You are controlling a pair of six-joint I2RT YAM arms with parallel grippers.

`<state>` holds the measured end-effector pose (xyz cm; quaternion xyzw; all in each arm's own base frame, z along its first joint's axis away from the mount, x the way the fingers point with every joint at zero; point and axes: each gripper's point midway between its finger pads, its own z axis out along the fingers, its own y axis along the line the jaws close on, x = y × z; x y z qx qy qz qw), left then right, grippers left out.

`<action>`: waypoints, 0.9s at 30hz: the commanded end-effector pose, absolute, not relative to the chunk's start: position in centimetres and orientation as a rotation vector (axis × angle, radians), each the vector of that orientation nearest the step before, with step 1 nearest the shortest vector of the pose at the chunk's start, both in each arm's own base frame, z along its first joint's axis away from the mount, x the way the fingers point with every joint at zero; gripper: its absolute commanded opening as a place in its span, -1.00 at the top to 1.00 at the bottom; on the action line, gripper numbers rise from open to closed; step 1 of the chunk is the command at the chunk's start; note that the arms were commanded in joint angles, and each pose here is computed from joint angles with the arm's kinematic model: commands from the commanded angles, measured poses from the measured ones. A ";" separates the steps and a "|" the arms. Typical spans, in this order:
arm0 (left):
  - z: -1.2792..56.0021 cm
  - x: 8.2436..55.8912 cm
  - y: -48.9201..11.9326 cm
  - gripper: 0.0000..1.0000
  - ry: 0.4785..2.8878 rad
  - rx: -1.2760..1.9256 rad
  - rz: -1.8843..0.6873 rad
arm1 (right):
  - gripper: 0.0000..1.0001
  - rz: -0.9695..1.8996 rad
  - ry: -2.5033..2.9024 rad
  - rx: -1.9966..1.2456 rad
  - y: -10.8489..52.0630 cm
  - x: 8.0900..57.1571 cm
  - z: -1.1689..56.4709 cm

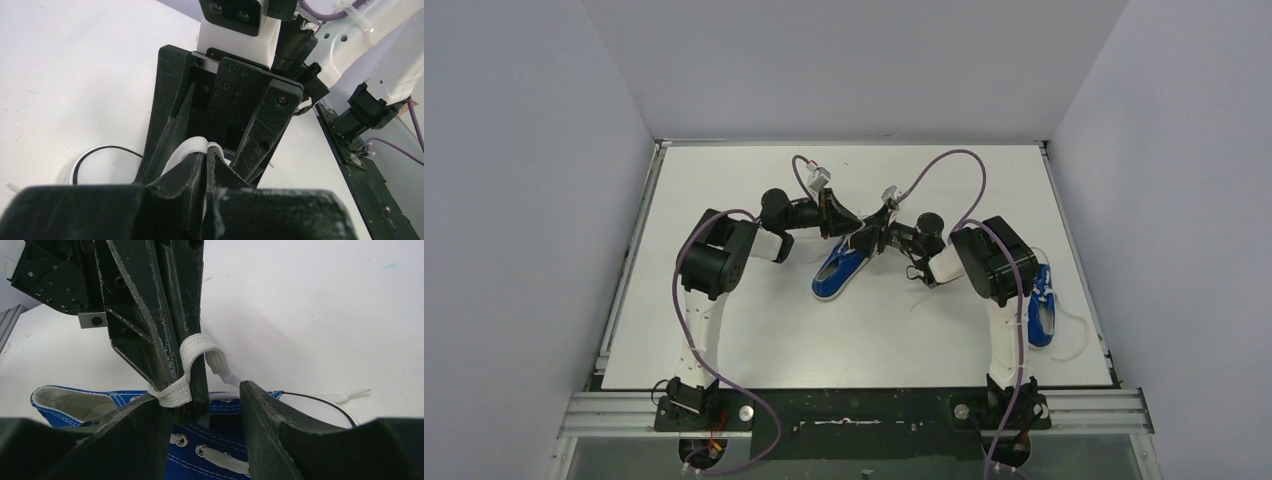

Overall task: Tie the shoes
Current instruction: Move the shoe to the center of the board.

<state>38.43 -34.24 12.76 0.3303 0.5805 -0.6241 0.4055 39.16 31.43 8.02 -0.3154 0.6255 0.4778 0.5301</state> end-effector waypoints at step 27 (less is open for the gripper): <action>14.3 39.7 -33.0 1.00 1.511 0.550 -1.529 | 1.00 0.419 2.490 -0.287 21.9 36.4 5.8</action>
